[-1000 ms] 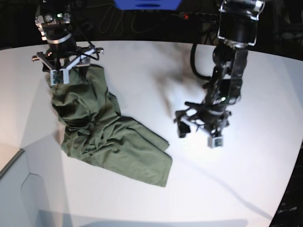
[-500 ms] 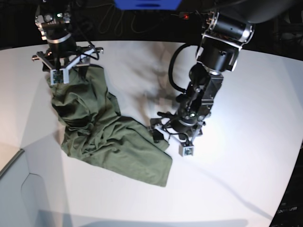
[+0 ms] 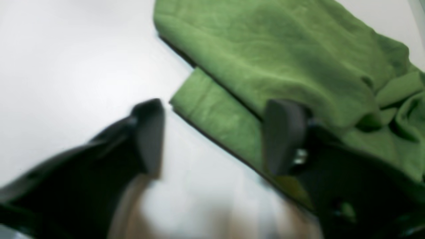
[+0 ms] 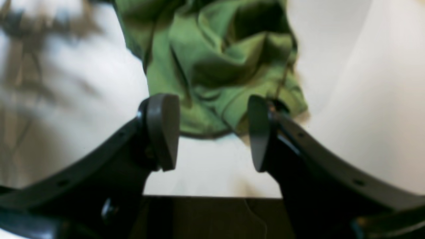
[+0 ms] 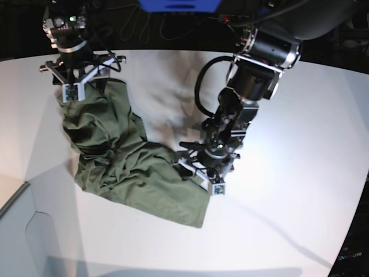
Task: Layout the t-shirt on the table in an organized manner, then fold the t-shirt properly
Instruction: 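Grasp the shirt edge with the right gripper and another edge with the left, then pull the grasped shirt edges apart, spreading the shirt between grippers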
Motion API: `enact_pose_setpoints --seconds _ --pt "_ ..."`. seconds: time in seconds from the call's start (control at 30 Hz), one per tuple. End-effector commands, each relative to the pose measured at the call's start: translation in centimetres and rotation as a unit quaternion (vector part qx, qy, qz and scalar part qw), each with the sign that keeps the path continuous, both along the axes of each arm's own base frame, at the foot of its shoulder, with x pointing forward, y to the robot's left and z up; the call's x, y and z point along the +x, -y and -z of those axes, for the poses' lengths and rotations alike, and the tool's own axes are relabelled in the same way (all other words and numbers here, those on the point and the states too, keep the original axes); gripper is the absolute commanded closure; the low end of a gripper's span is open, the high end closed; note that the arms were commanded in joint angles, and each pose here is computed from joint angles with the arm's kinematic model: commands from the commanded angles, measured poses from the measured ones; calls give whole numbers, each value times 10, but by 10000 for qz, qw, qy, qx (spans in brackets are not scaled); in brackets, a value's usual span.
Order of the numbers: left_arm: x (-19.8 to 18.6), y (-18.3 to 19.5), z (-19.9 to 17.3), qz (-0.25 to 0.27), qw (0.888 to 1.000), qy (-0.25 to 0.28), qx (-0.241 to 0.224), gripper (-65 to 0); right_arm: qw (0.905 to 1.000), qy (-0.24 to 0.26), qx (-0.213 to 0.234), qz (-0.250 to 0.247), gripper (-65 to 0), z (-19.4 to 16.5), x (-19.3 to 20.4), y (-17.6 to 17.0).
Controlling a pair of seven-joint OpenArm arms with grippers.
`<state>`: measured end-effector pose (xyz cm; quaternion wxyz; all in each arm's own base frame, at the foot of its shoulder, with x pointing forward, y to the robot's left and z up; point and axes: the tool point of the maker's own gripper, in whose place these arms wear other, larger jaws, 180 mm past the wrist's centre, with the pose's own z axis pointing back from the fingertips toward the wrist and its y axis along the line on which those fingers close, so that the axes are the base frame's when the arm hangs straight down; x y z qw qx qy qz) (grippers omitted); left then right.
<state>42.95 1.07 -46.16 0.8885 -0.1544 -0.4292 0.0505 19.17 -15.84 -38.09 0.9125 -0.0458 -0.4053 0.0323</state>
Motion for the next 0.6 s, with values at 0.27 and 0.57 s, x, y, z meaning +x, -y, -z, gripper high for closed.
enact_pose_setpoints --seconds 0.27,0.57 --pt "10 -4 -10 -73 9999 105 -34 -15 9998 191 -21 -29 -330 -9 7 0" --pt "-23 -60 -40 -188 9958 878 172 0 9995 321 -16 -38 -330 -14 15 0"
